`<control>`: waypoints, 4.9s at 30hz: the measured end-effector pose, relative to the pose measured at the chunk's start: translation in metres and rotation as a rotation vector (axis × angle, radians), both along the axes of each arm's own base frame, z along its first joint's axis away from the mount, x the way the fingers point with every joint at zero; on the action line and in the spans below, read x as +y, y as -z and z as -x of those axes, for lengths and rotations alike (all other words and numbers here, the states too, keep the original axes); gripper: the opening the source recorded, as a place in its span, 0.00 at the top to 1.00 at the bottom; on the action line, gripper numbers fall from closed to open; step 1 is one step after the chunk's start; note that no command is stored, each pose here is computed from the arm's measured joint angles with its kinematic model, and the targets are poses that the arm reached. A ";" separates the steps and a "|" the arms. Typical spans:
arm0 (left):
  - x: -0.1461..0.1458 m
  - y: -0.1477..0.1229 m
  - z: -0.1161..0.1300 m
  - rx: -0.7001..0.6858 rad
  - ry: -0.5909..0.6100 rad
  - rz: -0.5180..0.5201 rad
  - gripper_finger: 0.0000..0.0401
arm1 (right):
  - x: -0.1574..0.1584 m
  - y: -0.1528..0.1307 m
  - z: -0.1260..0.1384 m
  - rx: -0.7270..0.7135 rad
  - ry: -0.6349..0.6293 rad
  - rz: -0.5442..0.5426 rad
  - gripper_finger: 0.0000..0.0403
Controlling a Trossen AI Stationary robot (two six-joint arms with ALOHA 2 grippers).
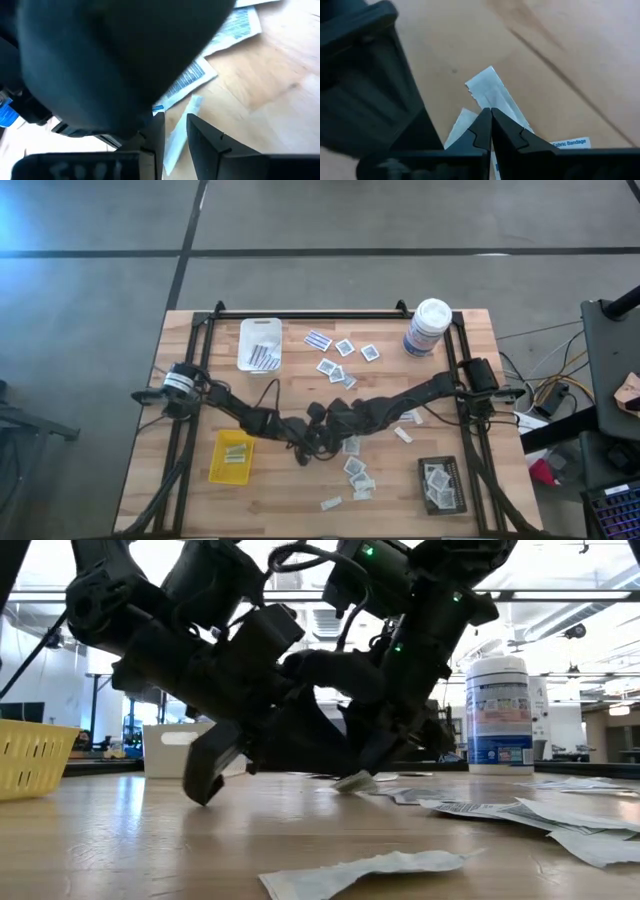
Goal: Pick & Place First Aid Supplies
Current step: Put the green bandage into the yellow bin
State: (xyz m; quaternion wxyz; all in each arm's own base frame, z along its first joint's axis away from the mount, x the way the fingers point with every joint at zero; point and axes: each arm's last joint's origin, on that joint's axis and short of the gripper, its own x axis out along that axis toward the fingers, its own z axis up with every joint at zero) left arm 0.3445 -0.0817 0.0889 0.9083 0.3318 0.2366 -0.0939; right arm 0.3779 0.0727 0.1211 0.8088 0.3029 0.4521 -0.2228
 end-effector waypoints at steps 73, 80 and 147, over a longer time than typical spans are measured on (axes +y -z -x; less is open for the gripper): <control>0.013 0.024 0.008 0.267 0.022 0.039 1.00 | -0.006 -0.003 0.001 -0.057 0.045 -0.087 0.98; 0.015 0.025 0.008 0.272 -0.017 0.074 1.00 | -0.005 -0.017 0.005 -0.065 0.019 -0.077 0.98; 0.025 0.002 0.009 0.209 -0.330 0.204 1.00 | 0.040 -0.032 0.047 -0.097 -0.896 0.483 0.96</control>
